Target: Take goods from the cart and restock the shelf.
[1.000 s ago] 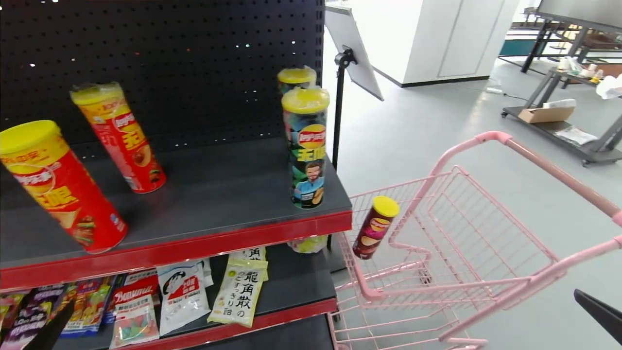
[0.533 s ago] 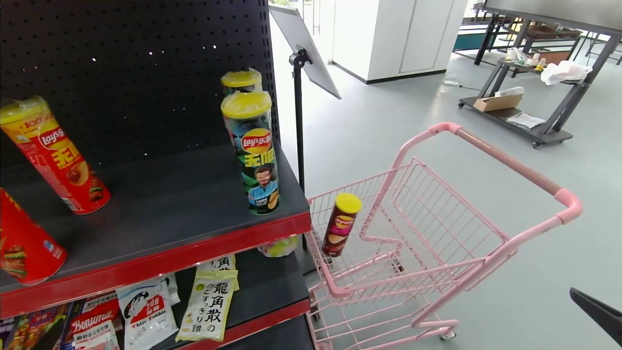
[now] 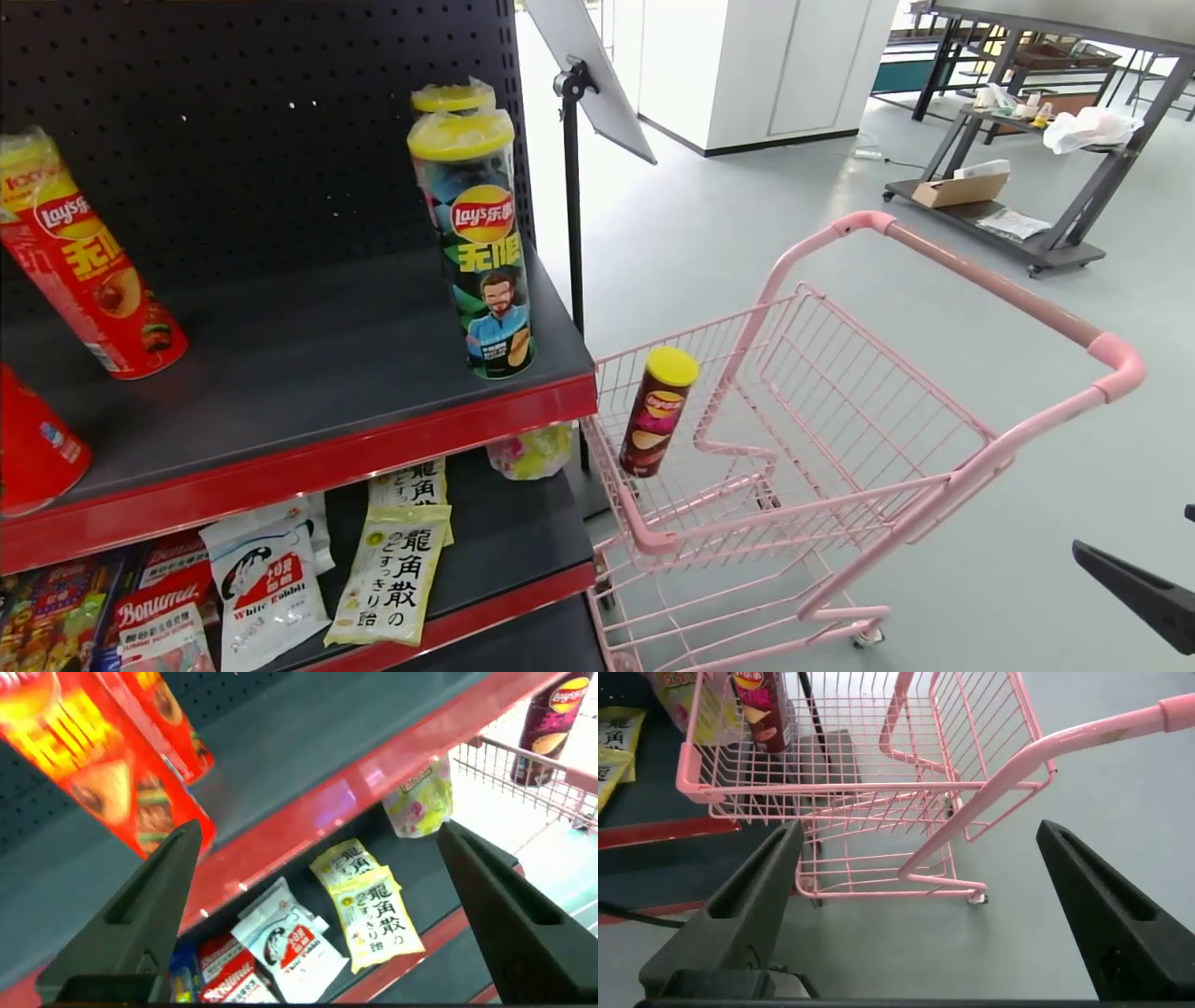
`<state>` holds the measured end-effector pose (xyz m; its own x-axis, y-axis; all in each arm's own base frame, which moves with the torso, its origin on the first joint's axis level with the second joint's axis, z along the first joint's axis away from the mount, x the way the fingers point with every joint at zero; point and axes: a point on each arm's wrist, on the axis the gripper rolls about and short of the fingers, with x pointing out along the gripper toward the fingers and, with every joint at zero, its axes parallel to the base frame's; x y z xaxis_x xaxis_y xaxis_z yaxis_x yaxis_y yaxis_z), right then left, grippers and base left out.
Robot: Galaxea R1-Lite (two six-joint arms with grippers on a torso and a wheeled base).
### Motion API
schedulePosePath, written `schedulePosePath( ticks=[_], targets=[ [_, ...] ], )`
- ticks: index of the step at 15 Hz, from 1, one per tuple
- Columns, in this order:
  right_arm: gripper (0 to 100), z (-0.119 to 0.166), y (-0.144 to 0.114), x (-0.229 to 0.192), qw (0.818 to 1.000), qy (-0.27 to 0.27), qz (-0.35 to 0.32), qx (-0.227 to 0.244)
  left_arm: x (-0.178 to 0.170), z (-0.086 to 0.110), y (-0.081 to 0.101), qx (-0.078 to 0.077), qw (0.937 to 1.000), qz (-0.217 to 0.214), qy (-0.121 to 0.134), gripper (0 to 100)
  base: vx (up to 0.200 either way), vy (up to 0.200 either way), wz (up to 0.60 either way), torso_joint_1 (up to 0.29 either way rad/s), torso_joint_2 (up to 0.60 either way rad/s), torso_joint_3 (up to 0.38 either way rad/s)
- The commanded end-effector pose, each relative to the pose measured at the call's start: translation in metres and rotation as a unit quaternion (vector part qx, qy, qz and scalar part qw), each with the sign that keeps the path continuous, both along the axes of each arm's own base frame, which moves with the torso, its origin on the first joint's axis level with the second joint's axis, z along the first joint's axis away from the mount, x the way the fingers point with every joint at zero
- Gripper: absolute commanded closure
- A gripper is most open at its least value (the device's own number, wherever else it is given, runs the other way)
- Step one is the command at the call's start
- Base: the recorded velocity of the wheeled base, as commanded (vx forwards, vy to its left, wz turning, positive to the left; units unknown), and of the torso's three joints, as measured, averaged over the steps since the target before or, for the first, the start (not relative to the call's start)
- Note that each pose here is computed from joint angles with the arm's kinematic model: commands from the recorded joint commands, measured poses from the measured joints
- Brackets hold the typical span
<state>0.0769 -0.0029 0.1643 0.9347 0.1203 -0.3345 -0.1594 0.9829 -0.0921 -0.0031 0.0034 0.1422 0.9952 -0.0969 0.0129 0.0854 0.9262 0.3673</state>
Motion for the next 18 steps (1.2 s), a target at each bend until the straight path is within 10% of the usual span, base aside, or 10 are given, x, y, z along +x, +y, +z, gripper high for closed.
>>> schedulePosePath(
  ticks=[1,6,12,18],
  targets=[
    [0,0.003,0.003,0.008,1.000,0.009,0.024,0.001,-0.006,-0.001,0.002,-0.013,0.9997,0.005,-0.021,0,0.000,0.000,0.00,-0.193,0.53,0.330],
    [0,0.005,0.007,0.028,0.999,0.012,0.045,-0.001,-0.010,-0.002,0.002,-0.064,0.9977,0.004,-0.023,0,0.000,0.000,0.00,-0.199,0.56,0.347],
    [0,0.019,0.010,0.093,0.998,0.016,0.060,0.002,-0.014,-0.007,0.003,-0.079,0.9968,0.007,-0.009,0,0.000,0.000,0.00,-0.098,0.32,0.216],
    [0,0.013,0.069,0.179,0.978,0.055,0.187,0.079,-0.018,-0.010,0.004,-0.118,0.9930,0.000,0.004,0,0.000,0.000,0.00,0.000,0.00,0.000]
  ],
)
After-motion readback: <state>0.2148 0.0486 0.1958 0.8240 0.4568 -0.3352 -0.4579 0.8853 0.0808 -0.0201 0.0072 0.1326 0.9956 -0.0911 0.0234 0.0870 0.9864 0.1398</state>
